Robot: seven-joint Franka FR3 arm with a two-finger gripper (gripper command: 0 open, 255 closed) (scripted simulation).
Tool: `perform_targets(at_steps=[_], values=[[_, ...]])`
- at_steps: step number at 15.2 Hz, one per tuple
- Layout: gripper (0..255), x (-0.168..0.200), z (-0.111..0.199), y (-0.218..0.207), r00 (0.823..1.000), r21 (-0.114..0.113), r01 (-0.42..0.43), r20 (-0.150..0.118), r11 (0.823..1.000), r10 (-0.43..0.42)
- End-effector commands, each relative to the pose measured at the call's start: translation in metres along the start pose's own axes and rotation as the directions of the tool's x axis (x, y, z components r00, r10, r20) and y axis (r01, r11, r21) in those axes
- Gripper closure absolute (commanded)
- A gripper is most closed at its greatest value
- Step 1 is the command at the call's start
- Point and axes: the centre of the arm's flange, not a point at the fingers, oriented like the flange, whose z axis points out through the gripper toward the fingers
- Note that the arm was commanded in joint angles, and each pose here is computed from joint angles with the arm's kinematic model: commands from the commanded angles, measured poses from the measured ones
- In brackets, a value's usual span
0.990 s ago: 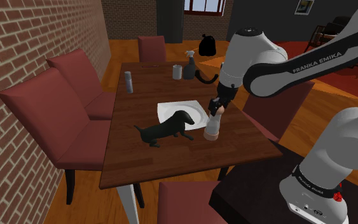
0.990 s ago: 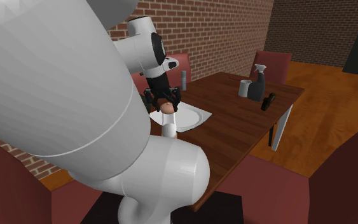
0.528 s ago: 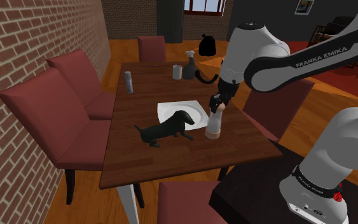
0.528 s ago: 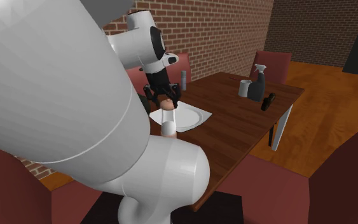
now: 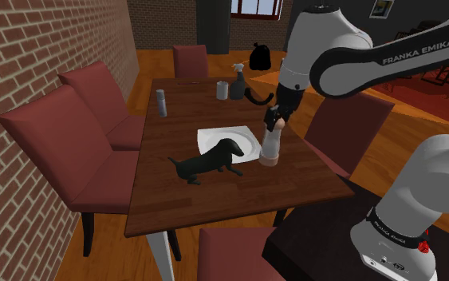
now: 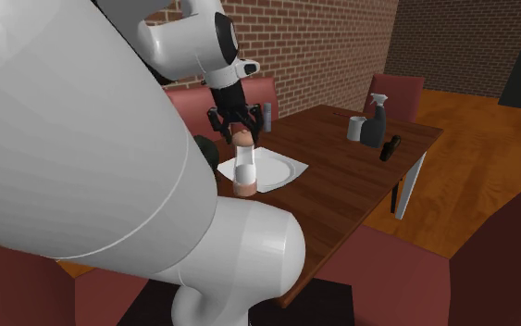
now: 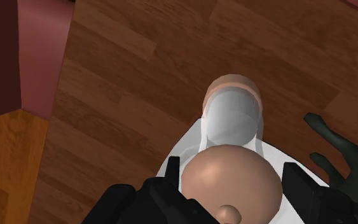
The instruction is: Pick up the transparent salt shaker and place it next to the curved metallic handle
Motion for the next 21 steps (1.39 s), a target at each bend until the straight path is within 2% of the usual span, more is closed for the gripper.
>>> perform_targets(at_steps=[1,21], values=[[255,0.002,-0.01,0.002,1.0,0.0,0.0,0.0,1.0,0.0],[255,0.024,-0.112,0.019,1.0,0.0,0.0,0.0,1.0,0.0]])
